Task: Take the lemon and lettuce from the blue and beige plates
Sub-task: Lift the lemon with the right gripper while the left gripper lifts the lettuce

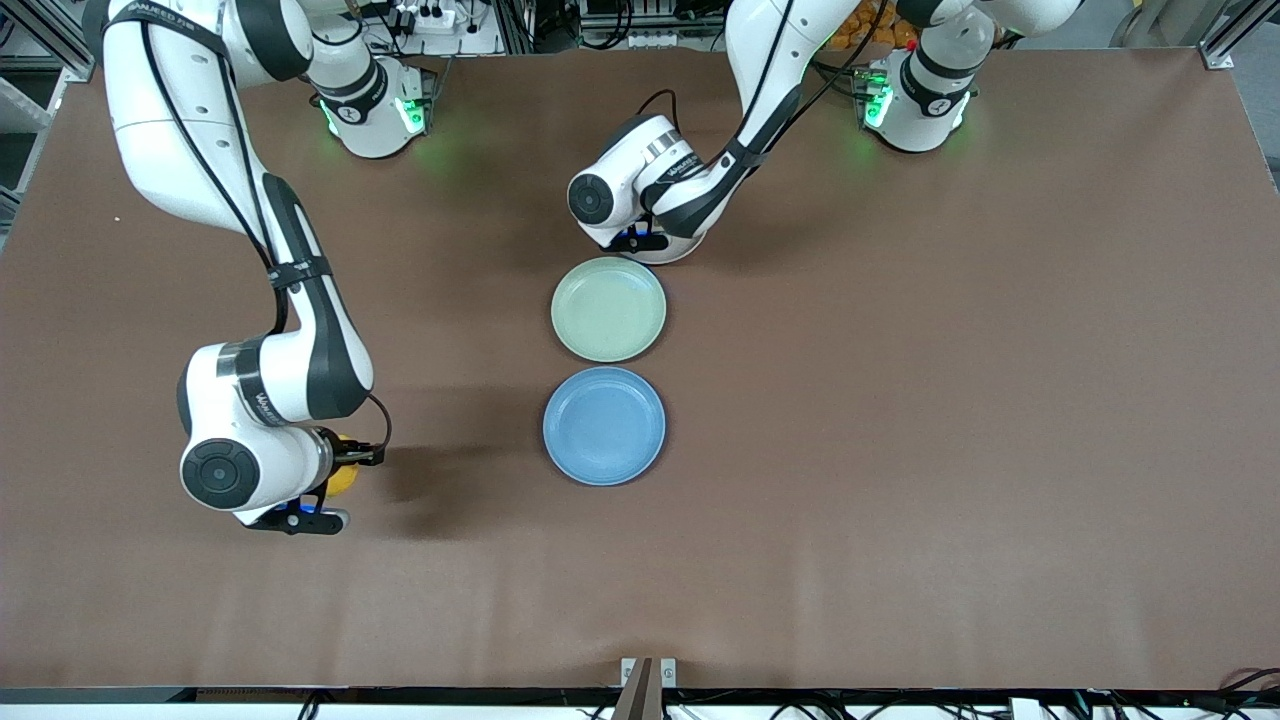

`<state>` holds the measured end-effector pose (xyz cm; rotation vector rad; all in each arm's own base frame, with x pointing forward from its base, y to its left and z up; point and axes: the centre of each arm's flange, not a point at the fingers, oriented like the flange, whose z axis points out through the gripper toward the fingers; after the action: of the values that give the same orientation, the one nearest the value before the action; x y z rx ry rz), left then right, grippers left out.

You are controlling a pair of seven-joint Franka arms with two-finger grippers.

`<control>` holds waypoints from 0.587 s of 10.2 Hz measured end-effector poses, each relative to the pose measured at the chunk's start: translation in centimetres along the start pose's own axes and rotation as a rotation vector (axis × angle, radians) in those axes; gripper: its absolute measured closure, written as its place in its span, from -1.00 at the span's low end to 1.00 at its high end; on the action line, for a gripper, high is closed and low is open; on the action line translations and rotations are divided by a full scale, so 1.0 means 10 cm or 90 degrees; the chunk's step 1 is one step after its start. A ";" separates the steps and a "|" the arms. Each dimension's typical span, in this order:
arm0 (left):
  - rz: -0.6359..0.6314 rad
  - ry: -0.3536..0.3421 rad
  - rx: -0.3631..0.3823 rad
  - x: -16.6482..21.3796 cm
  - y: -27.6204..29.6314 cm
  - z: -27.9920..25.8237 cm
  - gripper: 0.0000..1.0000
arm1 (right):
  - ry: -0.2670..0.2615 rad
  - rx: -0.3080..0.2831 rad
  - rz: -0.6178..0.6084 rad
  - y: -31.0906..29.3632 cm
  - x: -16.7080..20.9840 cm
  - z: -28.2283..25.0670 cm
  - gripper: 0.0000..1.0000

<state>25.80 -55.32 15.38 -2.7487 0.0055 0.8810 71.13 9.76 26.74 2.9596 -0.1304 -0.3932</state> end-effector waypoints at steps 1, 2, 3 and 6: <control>-0.009 0.000 0.001 -0.01 -0.01 -0.06 0.93 | -0.001 -0.001 -0.005 0.04 0.01 0.02 -0.02; -0.013 0.000 0.000 -0.04 -0.02 -0.18 0.93 | 0.000 -0.002 -0.008 0.09 0.02 0.02 -0.02; -0.018 0.006 -0.006 -0.05 -0.07 -0.39 0.93 | 0.001 -0.010 -0.013 0.16 0.04 0.03 -0.02; -0.070 0.036 -0.083 0.29 -0.62 -1.45 0.93 | 0.011 -0.016 -0.042 0.37 0.10 0.08 -0.02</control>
<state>36.96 -52.60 26.52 -2.8621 -0.1983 0.8002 71.66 5.92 26.27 2.9469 -0.0268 -0.3757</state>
